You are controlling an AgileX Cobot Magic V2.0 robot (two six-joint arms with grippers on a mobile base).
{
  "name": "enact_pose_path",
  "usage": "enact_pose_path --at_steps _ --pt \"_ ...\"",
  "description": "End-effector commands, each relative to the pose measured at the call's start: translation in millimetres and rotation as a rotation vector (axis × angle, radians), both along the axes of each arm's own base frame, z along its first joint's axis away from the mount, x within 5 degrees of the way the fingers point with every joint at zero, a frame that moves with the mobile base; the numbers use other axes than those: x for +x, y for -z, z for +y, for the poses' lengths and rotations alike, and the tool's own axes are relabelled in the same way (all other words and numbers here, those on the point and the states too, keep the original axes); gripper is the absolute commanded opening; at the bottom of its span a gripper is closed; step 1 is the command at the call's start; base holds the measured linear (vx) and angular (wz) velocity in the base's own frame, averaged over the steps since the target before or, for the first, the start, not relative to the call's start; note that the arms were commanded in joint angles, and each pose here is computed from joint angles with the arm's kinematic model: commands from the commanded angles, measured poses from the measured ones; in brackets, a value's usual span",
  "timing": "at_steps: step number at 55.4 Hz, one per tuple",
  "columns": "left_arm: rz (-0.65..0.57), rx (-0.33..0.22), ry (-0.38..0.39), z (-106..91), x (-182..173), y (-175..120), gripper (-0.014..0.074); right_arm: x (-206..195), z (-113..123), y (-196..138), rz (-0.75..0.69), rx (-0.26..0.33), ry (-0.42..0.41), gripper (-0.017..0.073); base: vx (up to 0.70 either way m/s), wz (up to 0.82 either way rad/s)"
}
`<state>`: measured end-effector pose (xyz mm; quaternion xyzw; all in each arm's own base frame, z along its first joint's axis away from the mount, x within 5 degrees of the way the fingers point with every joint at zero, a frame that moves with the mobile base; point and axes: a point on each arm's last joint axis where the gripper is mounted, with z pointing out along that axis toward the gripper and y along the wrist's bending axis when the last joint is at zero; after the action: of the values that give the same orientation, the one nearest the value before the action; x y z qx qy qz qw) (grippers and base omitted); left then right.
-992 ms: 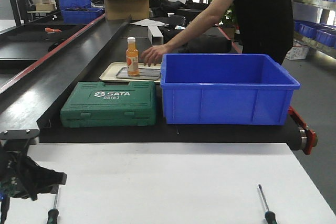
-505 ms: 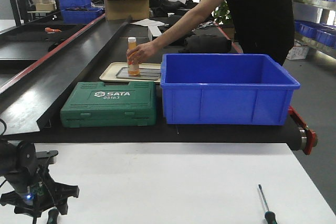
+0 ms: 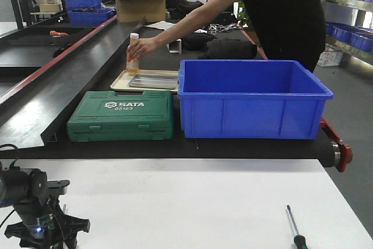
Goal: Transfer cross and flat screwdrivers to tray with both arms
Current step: 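Close left and right grippers around the screwdriver handles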
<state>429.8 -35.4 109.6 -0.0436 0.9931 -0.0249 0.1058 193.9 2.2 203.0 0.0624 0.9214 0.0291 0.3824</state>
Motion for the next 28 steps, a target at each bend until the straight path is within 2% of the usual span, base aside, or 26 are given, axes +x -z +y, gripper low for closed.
enact_pose_path --at_steps 1,13,28 --pt "-0.076 -0.019 -0.008 -3.4 7 -17 0.0531 24 -1 -30 -0.046 0.008 0.012 0.0423 0.00 0.00" --pt "-0.054 -0.023 -0.011 -3.7 5 -15 0.0531 76 0 -43 0.052 -0.019 -0.014 0.0423 0.00 0.00" --pt "-0.058 -0.023 -0.012 -3.7 6 -15 0.0531 156 1 -18 0.242 -0.028 -0.023 0.0423 0.00 0.00"
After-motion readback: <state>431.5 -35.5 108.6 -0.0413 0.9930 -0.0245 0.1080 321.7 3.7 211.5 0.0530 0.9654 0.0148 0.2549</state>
